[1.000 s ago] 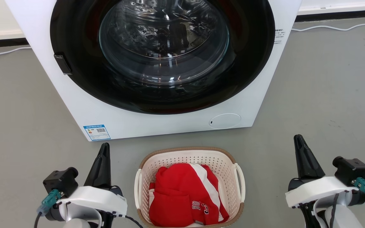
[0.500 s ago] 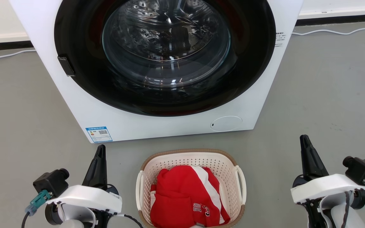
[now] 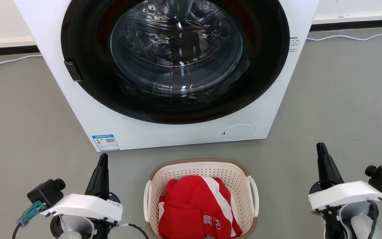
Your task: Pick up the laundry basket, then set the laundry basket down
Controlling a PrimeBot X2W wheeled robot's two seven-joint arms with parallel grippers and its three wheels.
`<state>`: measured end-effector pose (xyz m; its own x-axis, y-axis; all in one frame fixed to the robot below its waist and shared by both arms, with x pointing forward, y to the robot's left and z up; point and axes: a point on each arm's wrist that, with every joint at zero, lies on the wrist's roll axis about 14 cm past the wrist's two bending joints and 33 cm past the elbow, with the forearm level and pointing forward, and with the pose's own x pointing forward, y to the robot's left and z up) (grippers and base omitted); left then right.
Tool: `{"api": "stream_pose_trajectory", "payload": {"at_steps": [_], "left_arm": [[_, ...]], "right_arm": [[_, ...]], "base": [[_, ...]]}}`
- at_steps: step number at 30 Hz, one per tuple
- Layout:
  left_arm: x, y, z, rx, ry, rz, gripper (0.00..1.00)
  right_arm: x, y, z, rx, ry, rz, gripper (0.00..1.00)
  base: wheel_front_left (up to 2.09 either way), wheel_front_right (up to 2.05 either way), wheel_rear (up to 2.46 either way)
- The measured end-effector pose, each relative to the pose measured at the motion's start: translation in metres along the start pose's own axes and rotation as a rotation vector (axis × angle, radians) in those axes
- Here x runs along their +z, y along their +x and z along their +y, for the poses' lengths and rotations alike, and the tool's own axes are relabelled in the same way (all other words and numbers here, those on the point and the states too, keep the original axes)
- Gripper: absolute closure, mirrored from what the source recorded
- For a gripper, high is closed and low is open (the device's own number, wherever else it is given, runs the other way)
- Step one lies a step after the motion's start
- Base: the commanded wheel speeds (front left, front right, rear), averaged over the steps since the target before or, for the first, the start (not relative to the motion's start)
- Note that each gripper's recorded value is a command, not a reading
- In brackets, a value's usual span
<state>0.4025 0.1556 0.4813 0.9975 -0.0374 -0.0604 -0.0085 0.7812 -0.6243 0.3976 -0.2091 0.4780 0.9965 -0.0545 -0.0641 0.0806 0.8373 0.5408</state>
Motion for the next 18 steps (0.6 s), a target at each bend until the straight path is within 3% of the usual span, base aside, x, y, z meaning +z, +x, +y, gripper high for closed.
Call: {"api": "stream_pose_trajectory", "payload": {"at_steps": [18], "left_arm": [[0.0037,-0.0035,0.0068,0.026,-0.191,0.010,1.00]], "right_arm": [[-0.0009,-0.0053,-0.0058,-0.033,0.211,0.010,1.00]], "base": [[0.00,0.00,0.00]]}}
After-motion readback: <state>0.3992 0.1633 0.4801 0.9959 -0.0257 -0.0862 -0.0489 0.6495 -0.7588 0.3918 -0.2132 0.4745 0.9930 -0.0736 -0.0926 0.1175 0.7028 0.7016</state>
